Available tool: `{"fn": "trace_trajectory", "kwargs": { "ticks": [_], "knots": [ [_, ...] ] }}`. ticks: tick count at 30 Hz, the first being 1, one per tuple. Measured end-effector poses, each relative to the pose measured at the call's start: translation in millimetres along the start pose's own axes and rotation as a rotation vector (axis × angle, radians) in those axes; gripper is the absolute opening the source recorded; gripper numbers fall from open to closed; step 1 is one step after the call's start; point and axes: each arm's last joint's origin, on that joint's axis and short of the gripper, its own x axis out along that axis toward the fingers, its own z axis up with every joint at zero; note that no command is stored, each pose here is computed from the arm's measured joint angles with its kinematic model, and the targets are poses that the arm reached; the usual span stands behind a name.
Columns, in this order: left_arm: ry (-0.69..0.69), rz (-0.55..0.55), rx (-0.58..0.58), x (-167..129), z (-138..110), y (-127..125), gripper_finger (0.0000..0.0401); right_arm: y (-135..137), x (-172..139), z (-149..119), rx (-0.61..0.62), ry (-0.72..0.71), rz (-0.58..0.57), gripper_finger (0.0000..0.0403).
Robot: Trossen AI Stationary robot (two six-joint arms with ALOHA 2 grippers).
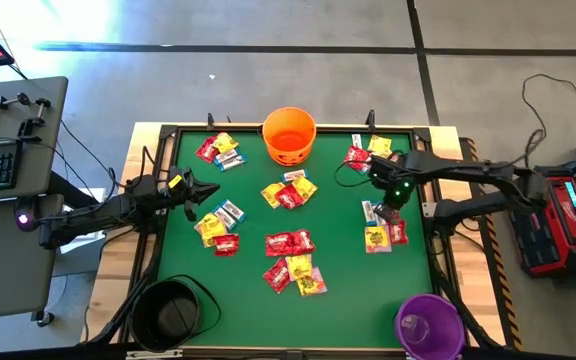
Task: Sort candy by brand, put in halloween buckets
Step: Put the red candy into the black bucket
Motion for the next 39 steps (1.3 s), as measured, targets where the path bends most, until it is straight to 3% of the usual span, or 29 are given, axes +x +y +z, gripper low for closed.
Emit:
{"fn": "trace_trajectory", "kwargs": {
  "ticks": [8,18,26,32,39],
  "knots": [
    [0.0,0.0,0.0,0.0,0.0,0.0,0.0,16.4,-15.9,-10.5,0.059,-0.169,0.067,0.0],
    [0.0,0.0,0.0,0.0,0.0,0.0,0.0,56.0,-27.6,0.6,0.038,-0.445,0.278,0.0],
    [-0.02,-0.008,0.001,0.0,1.9,-0.7,0.0,86.0,-48.6,11.7,0.041,-0.745,0.478,0.0],
    [-0.088,-0.029,0.093,-0.4,8.5,-3.2,0.0,97.8,-62.6,14.7,0.096,-0.914,0.567,0.0],
    [-0.217,-0.07,-0.053,-2.5,20.6,-7.3,0.0,101.8,-71.9,17.3,0.148,-1.003,0.637,0.0]
  ]
}}
